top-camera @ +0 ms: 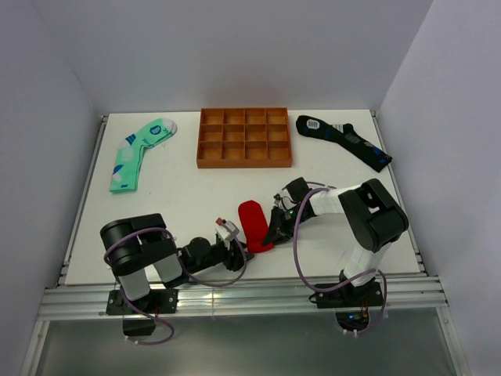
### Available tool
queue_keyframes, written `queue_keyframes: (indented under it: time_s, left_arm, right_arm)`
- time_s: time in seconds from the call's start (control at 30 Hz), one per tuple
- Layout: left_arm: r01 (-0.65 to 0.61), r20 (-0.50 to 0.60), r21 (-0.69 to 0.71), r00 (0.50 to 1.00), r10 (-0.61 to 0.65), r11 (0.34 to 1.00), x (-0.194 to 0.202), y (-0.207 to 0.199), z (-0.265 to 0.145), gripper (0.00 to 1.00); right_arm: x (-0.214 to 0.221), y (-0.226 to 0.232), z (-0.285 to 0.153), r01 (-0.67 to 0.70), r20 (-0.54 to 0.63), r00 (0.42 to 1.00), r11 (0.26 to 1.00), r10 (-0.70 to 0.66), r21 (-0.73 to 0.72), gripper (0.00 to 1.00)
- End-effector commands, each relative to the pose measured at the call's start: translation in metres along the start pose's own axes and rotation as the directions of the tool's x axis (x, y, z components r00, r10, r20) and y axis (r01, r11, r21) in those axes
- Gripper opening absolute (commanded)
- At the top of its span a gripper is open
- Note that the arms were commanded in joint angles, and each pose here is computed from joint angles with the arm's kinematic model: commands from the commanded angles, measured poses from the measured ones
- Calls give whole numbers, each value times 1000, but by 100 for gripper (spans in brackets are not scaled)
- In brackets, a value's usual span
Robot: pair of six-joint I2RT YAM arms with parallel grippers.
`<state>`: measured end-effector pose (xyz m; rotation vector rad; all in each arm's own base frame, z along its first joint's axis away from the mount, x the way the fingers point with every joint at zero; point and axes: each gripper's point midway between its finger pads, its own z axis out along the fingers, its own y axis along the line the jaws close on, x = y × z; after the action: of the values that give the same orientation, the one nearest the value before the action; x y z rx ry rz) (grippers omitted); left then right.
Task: Roll the socks
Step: Roll the sock at the center of the board.
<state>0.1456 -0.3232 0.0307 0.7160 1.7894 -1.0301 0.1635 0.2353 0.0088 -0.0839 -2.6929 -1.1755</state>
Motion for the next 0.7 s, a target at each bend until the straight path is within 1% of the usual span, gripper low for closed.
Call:
queue_keyframes:
  time_s: [0.0, 0.07, 0.1, 0.2, 0.27, 0.3, 0.33, 0.37, 0.4, 0.43, 0.57, 0.63, 0.67]
  left_arm:
    - [30, 177, 51, 984, -38, 998, -41, -13, -7, 55]
    - [46, 177, 54, 983, -55, 997, -41, -13, -7, 56]
    - [58, 194, 32, 979, -63, 998, -45, -10, -6, 56]
    - [75, 213, 42, 973, -83, 996, -50, -12, -8, 56]
    - [86, 191, 24, 978, -89, 996, -45, -9, -5, 57]
    - [97, 131, -13, 987, -94, 995, -31, -2, -3, 59]
    - [126, 141, -13, 982, -123, 992, -37, -4, 0, 54]
    - [144, 138, -11, 980, -141, 989, -38, -5, 1, 52]
    - [171, 136, -10, 976, -169, 985, -39, -6, 0, 52]
    - [232, 129, -18, 965, -228, 973, -40, -7, 0, 53]
    - [351, 37, -95, 936, -349, 931, -29, -5, 5, 52]
    - [402, 40, -84, 916, -400, 912, -40, -11, 9, 50]
    - [422, 32, -114, 906, -421, 899, -36, -8, 9, 50]
  right_arm:
    - [32, -83, 2, -246, 10, 966, 904, 259, 349, 0]
    - [33, -83, 2, -248, 8, 965, 902, 262, 353, 0]
    - [32, -84, 2, -249, 10, 965, 902, 263, 353, 0]
    - [34, -84, 1, -251, 10, 964, 901, 265, 354, 0]
    - [33, -84, 1, -248, 13, 965, 901, 261, 355, 0]
    - [31, -83, 1, -245, 15, 967, 903, 256, 354, 0]
    - [31, -84, 1, -244, 18, 967, 902, 254, 356, 0]
    - [30, -84, 0, -240, 23, 968, 902, 248, 359, 0]
    - [29, -84, 0, -240, 27, 969, 902, 247, 358, 0]
    - [28, -82, 0, -238, 31, 969, 905, 244, 353, 0]
    - [25, -82, 1, -242, 48, 970, 908, 240, 342, 0]
    - [26, -83, 3, -249, 48, 968, 908, 247, 336, 0]
    - [24, -83, 5, -252, 57, 967, 910, 248, 328, 0]
